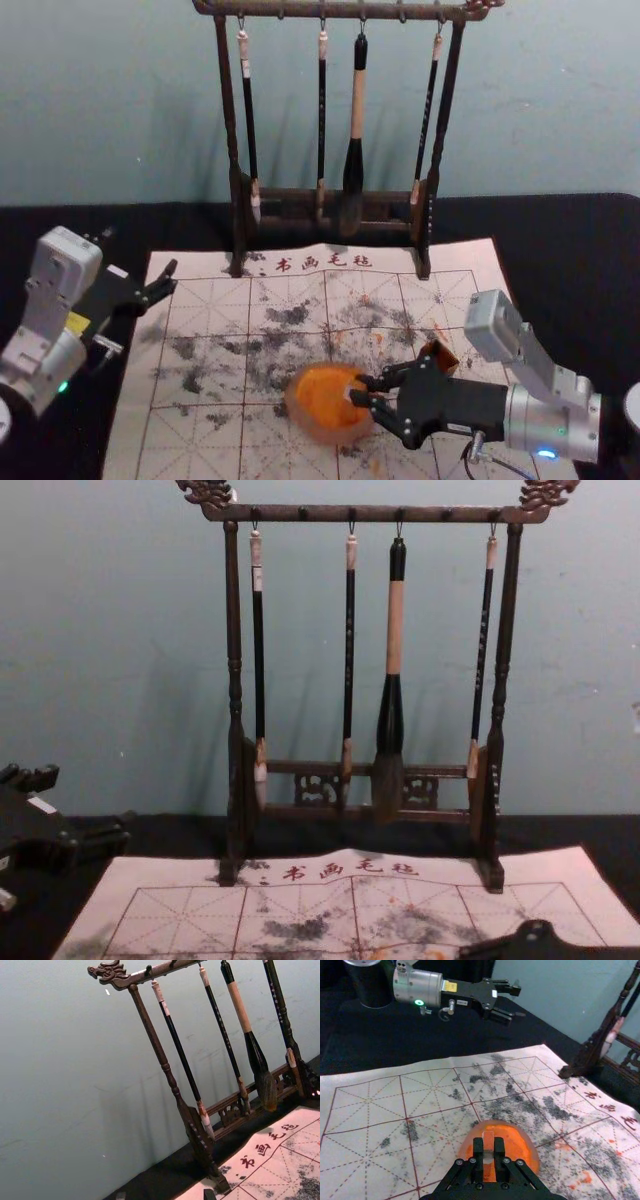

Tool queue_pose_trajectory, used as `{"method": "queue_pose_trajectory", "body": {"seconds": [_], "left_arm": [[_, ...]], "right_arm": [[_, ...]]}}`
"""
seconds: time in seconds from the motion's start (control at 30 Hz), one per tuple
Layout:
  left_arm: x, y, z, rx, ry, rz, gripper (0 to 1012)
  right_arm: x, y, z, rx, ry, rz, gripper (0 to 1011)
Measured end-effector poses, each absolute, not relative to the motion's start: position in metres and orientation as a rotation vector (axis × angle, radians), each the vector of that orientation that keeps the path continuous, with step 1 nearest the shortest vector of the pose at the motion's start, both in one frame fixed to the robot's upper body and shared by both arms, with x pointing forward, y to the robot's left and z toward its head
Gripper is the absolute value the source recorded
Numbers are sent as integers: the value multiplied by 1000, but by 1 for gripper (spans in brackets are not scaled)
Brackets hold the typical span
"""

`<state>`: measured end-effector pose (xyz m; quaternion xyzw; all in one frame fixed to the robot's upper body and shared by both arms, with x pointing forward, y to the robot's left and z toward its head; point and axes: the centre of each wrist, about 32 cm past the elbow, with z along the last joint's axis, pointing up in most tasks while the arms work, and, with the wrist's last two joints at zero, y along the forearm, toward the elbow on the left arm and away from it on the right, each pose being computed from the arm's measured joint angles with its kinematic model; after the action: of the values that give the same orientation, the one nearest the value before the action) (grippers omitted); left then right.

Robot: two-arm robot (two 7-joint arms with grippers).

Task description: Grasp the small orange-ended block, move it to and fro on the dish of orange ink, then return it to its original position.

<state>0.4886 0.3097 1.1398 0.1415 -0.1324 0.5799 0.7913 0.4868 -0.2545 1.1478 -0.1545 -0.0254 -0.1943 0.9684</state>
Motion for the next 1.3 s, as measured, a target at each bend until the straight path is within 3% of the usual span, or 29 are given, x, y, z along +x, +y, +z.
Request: {"method": "queue_pose_trajectory", "body": {"seconds": [0.87,1.3], "left_arm": [[489,310,1140,304,-285,1248,1001],[489,310,1140,304,-285,1248,1001]], "right_arm": [[508,-233,1151,-348,-100,-384,87],[517,-235,1154,-375,-107,-425,87]]}}
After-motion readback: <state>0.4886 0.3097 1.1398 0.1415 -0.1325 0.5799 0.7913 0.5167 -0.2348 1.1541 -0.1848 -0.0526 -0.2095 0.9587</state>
